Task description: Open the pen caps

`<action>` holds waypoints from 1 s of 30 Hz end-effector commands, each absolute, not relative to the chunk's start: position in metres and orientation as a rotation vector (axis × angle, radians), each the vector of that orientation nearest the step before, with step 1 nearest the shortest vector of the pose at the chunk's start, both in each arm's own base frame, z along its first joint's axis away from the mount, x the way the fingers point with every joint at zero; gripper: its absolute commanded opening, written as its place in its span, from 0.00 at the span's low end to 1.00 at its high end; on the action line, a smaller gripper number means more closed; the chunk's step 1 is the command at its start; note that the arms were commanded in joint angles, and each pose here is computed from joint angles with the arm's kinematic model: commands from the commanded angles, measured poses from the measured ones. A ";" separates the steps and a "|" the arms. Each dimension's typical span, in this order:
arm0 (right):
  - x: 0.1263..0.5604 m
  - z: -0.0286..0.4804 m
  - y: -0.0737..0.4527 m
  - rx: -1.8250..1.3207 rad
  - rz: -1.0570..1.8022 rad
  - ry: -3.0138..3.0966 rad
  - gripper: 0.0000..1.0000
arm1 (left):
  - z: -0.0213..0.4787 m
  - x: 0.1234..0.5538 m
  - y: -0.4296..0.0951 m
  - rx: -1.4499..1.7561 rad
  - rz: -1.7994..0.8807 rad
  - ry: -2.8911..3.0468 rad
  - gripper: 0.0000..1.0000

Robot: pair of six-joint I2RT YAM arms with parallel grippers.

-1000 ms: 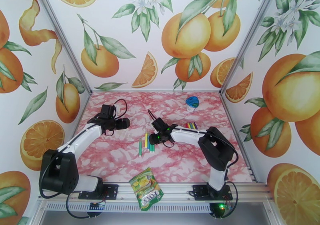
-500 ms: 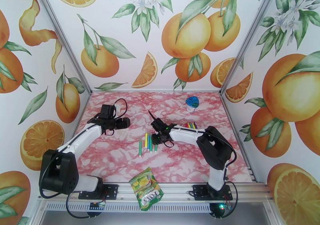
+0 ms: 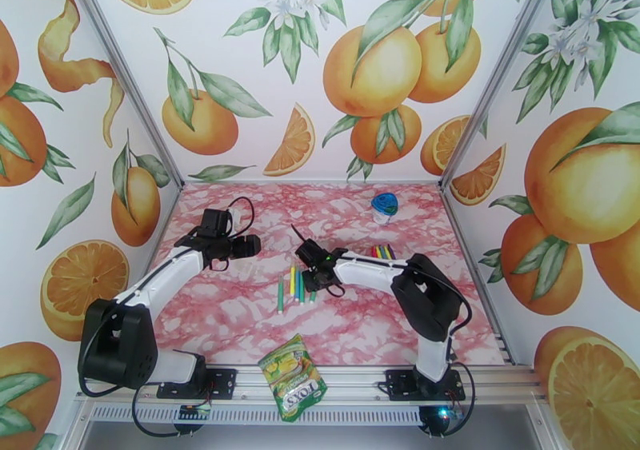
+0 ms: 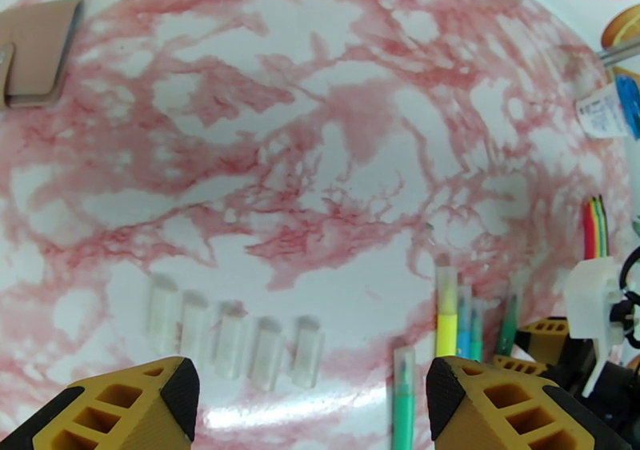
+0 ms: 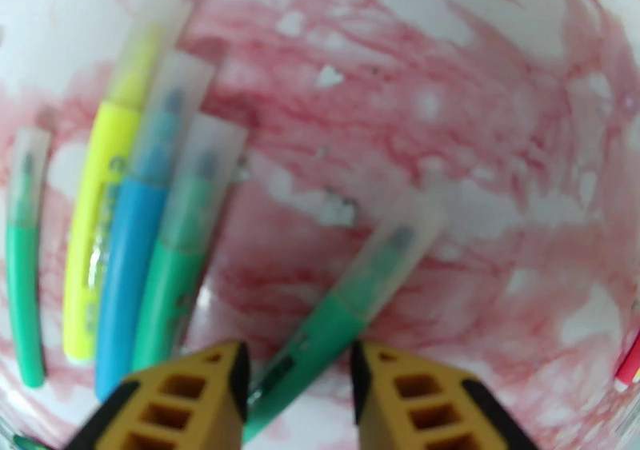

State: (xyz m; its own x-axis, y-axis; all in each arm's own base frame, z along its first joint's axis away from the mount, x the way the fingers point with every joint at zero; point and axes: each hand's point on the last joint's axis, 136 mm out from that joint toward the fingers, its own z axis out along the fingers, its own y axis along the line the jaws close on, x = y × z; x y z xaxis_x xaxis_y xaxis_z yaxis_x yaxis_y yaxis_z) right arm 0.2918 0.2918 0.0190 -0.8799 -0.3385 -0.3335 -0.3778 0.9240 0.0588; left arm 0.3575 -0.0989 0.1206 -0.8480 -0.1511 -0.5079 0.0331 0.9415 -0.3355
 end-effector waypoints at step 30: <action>0.299 -0.010 0.277 -0.420 -0.006 2.800 0.27 | 0.132 0.360 -0.100 -0.076 -0.482 2.502 0.79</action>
